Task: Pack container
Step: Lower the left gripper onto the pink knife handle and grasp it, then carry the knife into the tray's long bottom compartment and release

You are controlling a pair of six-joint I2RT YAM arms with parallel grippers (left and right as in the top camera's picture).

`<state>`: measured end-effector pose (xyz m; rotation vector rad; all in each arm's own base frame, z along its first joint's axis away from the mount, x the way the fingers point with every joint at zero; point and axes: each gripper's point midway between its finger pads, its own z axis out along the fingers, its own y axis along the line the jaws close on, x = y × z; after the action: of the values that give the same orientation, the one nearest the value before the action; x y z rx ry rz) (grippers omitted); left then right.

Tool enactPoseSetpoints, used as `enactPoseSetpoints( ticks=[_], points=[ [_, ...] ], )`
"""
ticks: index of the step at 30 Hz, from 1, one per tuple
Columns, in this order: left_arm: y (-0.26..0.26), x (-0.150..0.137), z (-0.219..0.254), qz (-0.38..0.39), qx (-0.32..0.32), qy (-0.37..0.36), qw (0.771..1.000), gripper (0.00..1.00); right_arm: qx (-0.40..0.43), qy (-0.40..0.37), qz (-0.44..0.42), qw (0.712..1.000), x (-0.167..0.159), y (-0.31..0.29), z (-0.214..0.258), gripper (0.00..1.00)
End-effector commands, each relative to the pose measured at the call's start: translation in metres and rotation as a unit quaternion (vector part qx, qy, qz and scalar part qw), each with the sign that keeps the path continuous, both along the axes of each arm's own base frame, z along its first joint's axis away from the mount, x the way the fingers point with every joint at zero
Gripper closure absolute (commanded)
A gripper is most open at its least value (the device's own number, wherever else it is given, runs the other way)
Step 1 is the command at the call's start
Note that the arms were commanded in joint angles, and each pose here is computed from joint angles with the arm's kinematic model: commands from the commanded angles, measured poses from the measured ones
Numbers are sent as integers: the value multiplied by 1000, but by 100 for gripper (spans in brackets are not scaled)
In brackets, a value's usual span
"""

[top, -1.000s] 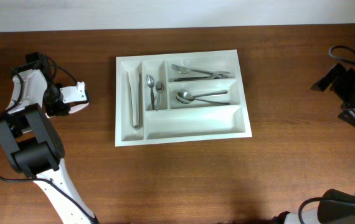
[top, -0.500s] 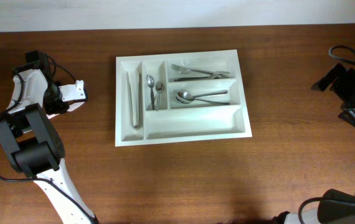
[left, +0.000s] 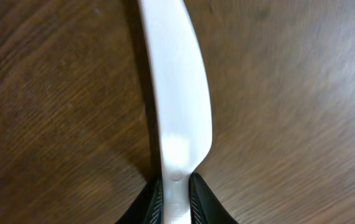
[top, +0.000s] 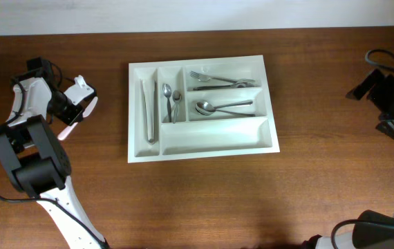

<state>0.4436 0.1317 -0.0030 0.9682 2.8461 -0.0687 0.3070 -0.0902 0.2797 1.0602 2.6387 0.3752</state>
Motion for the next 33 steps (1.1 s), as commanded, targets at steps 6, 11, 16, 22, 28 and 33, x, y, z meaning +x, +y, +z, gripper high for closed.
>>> enactPoseSetpoints(
  ticks=[6, 11, 16, 22, 28, 33],
  points=[
    [-36, -31, -51, 174, -86, 103, 975, 98, 6, -2, -2, 1000, 1, 0, 0, 1],
    [-37, -33, -50, 193, -87, 110, 971, 96, 6, -1, -2, 1000, 1, 1, 0, 1],
    [-35, -27, -39, 211, -86, 109, 967, 98, 9, 6, -2, 1000, -2, 2, -1, 1],
    [-30, -10, 2, 219, -84, 99, 967, 98, 9, 7, -2, 1000, -3, 2, -1, 2],
    [-26, 2, 42, 217, -83, 83, 969, 98, 10, 7, -2, 1000, -3, 2, -1, 1],
    [-31, 8, 71, 211, -84, 71, 971, 98, 10, 7, -2, 1000, -3, 2, -1, 1]
  ],
)
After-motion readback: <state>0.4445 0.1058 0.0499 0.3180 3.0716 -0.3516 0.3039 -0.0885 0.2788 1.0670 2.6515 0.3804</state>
